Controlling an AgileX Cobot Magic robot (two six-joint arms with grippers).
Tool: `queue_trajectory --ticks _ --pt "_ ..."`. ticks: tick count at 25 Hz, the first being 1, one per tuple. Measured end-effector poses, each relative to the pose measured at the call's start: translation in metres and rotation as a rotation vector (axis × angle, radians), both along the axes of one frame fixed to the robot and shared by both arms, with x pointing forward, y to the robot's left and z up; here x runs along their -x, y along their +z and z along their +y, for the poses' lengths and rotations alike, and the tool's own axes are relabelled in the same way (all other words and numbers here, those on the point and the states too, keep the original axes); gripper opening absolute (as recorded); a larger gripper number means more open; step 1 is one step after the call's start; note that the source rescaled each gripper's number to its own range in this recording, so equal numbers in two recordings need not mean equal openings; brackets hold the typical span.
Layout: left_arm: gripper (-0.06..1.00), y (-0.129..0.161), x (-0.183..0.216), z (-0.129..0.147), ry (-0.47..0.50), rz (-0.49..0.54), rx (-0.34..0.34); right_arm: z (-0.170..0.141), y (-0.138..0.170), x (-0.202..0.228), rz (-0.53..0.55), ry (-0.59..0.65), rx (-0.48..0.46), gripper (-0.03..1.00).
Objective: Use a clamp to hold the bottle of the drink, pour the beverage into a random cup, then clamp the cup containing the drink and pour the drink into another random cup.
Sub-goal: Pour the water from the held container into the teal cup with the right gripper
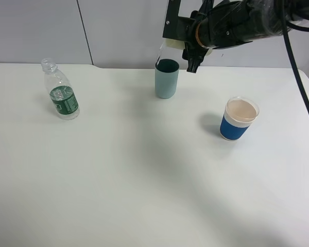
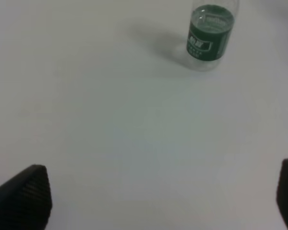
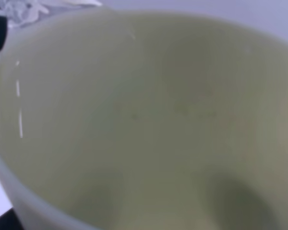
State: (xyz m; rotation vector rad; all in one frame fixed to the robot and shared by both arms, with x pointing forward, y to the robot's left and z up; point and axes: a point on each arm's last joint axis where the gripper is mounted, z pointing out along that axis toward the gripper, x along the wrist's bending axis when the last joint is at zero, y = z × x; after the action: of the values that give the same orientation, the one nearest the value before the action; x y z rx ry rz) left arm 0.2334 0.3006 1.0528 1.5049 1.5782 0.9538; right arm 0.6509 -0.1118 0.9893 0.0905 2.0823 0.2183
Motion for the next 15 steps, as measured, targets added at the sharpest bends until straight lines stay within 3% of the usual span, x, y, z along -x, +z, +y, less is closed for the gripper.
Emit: queue_trajectory --ticks 15 --pt "0.87 0.0000 0.0000 0.0000 0.000 0.000 0.000 -0.0048 0.0009 -0.0010 -0.014 -0.042 0.034 0.01"
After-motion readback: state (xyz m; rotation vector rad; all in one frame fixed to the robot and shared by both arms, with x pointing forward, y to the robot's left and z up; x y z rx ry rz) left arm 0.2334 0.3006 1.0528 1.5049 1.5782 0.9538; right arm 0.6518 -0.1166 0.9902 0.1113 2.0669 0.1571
